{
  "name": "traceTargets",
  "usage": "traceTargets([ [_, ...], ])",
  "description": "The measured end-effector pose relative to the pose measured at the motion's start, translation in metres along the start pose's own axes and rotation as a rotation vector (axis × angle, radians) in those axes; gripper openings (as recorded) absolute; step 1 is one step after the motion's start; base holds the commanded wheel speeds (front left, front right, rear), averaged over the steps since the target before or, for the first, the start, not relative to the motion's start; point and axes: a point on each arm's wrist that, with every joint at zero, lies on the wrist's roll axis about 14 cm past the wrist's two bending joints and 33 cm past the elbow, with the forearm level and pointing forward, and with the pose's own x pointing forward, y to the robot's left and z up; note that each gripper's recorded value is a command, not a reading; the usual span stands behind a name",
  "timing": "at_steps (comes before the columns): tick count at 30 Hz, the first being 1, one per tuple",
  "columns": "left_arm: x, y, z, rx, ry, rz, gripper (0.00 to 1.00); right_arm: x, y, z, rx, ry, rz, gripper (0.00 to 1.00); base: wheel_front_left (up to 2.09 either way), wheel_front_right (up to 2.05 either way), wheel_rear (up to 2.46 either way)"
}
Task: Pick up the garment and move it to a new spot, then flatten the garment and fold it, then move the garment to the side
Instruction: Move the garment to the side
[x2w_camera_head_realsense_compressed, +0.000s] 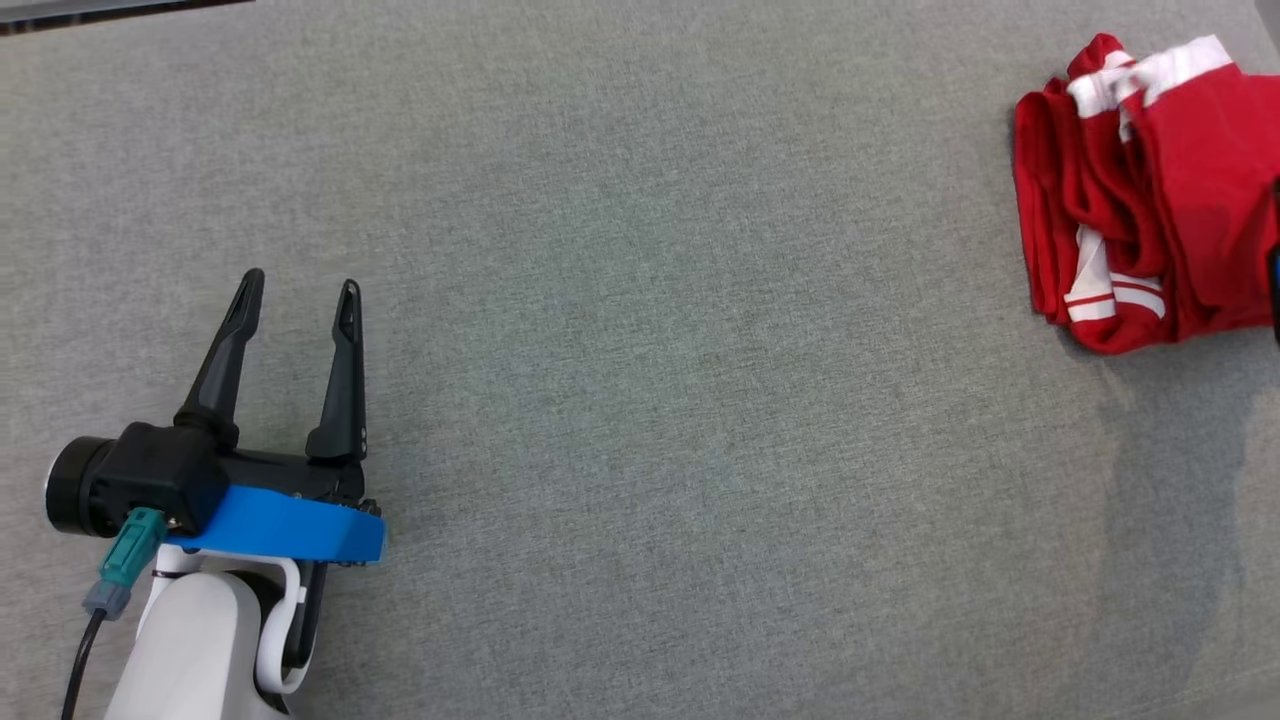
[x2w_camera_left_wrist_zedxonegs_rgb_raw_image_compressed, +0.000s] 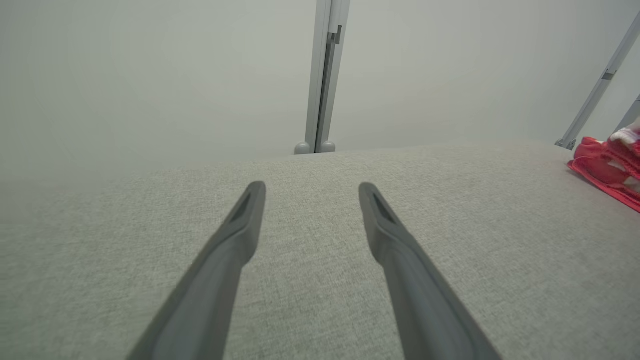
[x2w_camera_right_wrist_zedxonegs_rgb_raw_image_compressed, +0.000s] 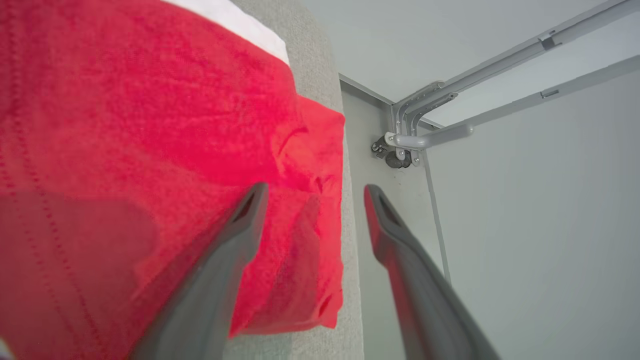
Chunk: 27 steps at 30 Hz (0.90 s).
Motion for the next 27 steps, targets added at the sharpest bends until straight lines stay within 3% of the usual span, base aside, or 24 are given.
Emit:
traceTargets([
  [6,-0.012,0.002,0.008,-0.002,-0.009,0.029,1.00,-0.010,0.011,-0.003,0.154,-0.039,0.002,1.00,0.00,0.00,0.00],
  [14,-0.050,0.007,0.019,-0.031,-0.028,0.112,1.00,-0.053,0.050,0.034,0.428,-0.327,0.081,1.00,0.00,0.00,0.00],
  [22,-0.100,0.021,0.033,-0.040,-0.061,0.223,1.00,-0.125,0.087,0.060,0.529,-0.573,0.211,1.00,0.00,0.00,0.00],
  [27,-0.130,0.030,0.037,-0.039,-0.073,0.282,1.00,-0.167,0.112,0.062,0.592,-0.631,0.290,1.00,0.00,0.00,0.00],
])
